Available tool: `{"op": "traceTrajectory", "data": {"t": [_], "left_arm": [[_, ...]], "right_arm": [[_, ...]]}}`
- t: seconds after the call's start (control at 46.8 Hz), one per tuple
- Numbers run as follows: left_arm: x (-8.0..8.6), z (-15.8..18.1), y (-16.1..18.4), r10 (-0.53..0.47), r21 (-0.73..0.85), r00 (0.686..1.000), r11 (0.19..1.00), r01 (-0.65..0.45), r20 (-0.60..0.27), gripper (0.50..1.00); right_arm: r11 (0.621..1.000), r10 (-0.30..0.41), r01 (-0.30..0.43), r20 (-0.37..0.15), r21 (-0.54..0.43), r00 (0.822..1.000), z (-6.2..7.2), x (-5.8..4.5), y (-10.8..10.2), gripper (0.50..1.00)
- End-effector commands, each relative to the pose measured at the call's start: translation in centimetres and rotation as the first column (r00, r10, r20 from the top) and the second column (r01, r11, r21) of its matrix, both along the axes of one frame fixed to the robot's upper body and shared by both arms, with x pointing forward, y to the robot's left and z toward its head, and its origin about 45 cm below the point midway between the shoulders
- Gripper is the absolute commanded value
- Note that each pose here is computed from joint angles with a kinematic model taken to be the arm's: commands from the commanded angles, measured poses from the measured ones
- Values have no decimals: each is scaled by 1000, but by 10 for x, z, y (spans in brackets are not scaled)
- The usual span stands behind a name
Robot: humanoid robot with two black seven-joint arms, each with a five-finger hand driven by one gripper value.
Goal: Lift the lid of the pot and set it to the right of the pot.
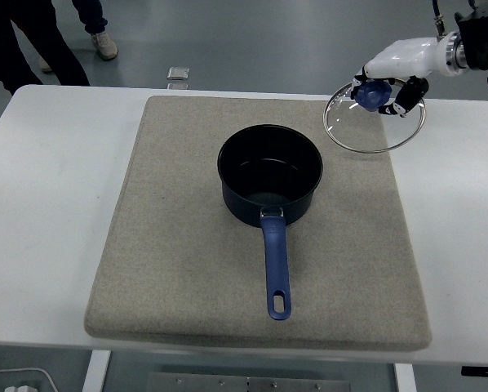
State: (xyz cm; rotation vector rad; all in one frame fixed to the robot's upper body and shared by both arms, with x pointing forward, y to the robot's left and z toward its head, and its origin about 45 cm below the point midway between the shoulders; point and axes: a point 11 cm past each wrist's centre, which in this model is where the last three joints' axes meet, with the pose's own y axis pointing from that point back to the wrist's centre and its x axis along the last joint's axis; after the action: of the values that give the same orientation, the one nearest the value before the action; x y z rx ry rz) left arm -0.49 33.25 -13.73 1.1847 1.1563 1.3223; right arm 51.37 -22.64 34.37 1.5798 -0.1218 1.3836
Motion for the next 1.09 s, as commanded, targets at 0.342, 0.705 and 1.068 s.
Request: {"op": "traceTrajectory", "data": {"t": [0.342, 0.705, 1.068], "left_arm": [[0, 0, 0, 0, -1, 1000, 1000, 0, 1, 1000], [0, 0, 0, 0, -1, 1000, 1000, 0, -1, 1000], [0, 0, 0, 0, -1, 1000, 1000, 0, 1, 1000]], "right_arm": [[997, -42, 41, -23, -61, 999, -12, -3, -30, 500], [994, -74, 68, -67, -83, 995, -25, -11, -49, 500], [998, -68, 67, -131, -9, 989, -37, -24, -45, 500]]}}
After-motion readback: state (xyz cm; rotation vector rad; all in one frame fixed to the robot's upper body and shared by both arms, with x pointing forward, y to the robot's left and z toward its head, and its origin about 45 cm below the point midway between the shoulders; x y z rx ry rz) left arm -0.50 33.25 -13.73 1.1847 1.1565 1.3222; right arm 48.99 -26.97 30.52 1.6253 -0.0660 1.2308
